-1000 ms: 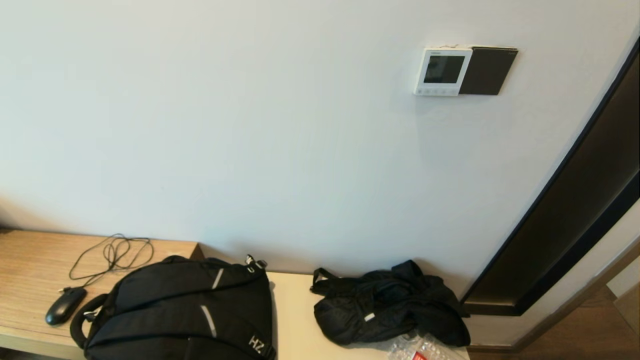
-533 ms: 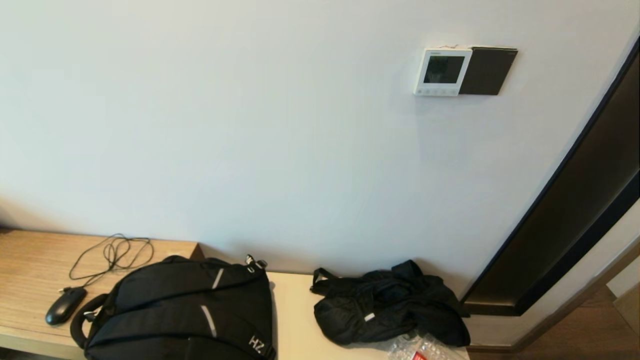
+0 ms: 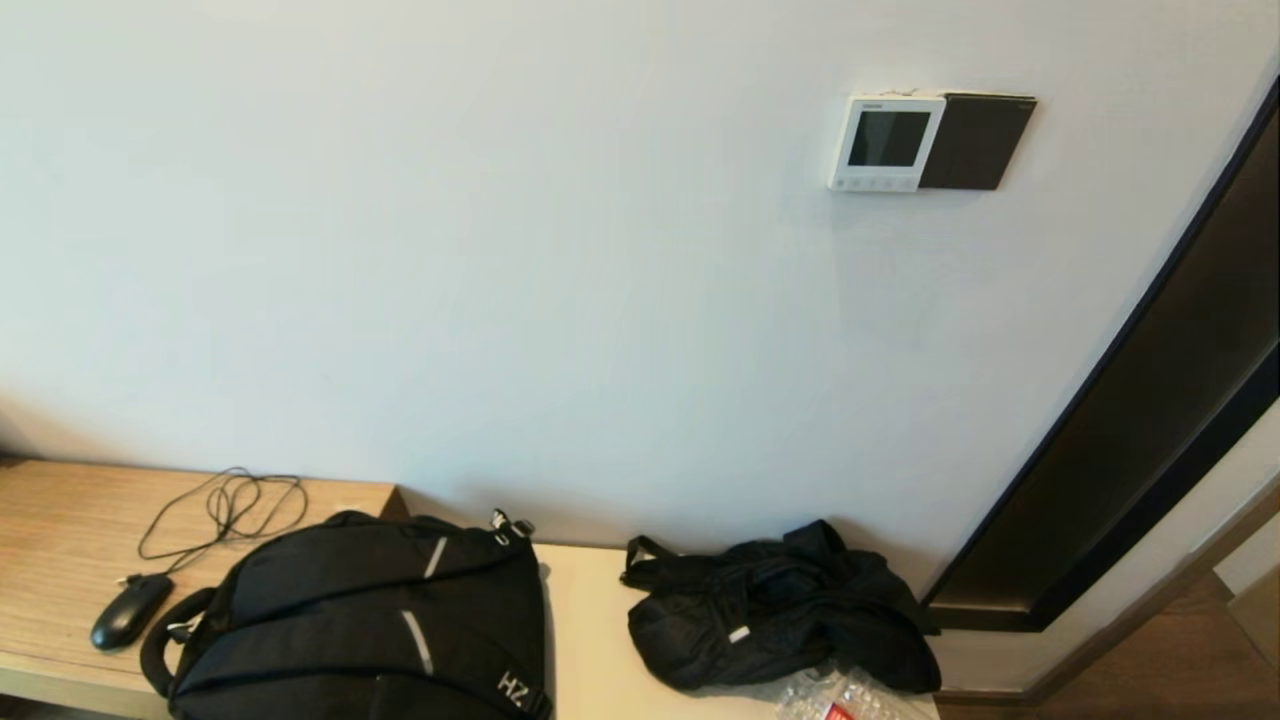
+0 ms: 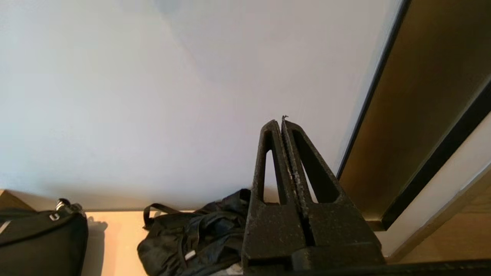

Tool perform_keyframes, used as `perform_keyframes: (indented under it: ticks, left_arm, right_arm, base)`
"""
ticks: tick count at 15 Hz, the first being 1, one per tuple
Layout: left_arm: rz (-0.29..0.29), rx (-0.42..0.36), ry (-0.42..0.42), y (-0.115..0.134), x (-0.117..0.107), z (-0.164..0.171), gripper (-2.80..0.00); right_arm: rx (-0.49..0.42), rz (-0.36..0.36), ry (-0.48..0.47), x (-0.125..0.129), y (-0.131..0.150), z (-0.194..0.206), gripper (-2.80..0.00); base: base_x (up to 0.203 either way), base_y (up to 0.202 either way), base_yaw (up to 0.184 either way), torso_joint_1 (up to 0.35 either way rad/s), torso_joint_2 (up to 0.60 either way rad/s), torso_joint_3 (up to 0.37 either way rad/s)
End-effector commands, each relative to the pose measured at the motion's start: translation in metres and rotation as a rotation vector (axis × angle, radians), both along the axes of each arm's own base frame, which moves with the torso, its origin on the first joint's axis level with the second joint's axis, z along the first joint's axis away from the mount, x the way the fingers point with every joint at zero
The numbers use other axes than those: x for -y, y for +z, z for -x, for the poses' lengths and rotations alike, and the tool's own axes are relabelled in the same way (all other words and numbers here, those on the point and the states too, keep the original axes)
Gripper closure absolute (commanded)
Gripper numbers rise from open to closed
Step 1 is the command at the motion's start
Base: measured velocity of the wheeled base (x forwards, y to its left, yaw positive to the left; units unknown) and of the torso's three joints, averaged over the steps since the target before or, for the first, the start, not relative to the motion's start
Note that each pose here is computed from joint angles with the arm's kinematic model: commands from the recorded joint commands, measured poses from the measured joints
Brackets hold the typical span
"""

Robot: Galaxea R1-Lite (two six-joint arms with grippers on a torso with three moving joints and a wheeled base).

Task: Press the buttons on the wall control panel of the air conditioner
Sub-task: Turn on the central air conditioner

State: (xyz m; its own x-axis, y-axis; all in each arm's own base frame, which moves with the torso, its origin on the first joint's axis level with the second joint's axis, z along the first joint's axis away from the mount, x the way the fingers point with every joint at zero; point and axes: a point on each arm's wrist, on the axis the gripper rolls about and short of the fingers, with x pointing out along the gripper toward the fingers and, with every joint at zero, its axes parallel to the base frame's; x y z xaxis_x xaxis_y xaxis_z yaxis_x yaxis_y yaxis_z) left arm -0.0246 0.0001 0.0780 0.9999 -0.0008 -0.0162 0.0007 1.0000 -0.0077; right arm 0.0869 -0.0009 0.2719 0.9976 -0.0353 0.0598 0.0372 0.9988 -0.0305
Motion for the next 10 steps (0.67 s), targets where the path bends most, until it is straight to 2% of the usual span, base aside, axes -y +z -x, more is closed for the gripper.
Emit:
perform_keyframes:
  ticks: [1,5,10]
  left_arm:
    - [0.001,0.001,0.001,0.0,0.0,0.0,0.0]
    - [0.0,0.0,0.001,0.0,0.0,0.0,0.0]
    - [0.001,-0.001,0.001,0.0,0.0,0.0,0.0]
  right_arm:
    - [-0.12,0.001,0.001,-0.001,0.002,-0.07,0.0]
    - [-0.11,0.013,-0.02,-0.007,0.015,-0.149,0.0]
    - [-0.066,0.022,-0.023,-0.033,0.03,-0.216,0.0]
  base:
    - [0.0,0.0,0.0,0.0,0.0,0.0]
    - [0.0,0.0,0.0,0.0,0.0,0.0]
    - [0.0,0.0,0.0,0.0,0.0,0.0]
